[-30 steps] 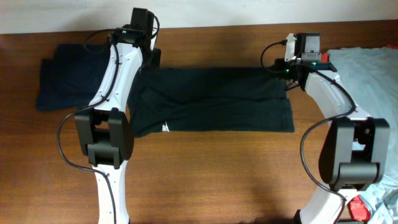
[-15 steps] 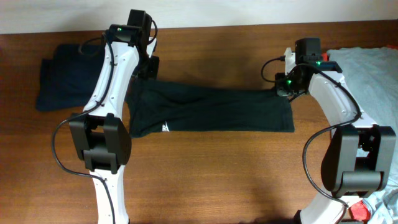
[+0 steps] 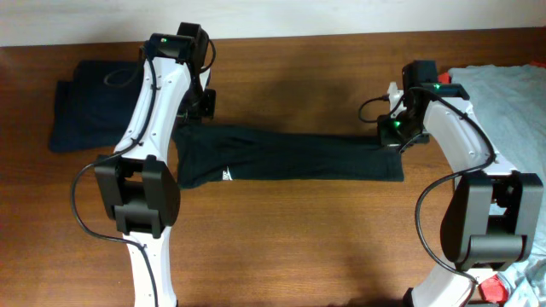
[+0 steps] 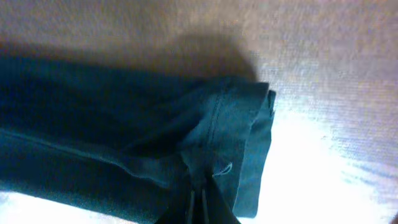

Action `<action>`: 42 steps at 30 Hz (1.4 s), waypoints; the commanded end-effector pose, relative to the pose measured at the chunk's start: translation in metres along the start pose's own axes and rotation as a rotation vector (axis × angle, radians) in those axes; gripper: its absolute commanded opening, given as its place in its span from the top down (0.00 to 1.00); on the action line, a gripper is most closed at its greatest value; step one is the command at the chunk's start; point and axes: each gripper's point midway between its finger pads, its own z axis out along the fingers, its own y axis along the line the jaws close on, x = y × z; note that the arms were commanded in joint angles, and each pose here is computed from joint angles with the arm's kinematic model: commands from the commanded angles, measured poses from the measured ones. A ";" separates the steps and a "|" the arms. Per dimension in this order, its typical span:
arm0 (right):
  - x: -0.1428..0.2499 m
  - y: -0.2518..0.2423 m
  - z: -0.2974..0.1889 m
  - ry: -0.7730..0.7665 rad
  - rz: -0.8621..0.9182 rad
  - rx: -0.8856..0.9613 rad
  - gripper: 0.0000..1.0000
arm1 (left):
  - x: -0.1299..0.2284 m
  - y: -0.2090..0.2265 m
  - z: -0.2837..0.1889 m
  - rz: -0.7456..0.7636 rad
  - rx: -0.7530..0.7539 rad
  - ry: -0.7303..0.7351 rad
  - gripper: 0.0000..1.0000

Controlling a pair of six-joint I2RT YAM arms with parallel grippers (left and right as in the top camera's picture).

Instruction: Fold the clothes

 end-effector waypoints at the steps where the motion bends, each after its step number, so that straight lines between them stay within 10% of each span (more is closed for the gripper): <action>1: 0.001 0.003 -0.011 -0.010 -0.008 -0.005 0.96 | 0.000 0.001 -0.018 -0.031 0.010 -0.037 0.96; 42: 0.027 -0.008 0.024 0.080 -0.003 0.048 0.96 | 0.044 0.015 0.075 -0.037 -0.074 0.192 0.99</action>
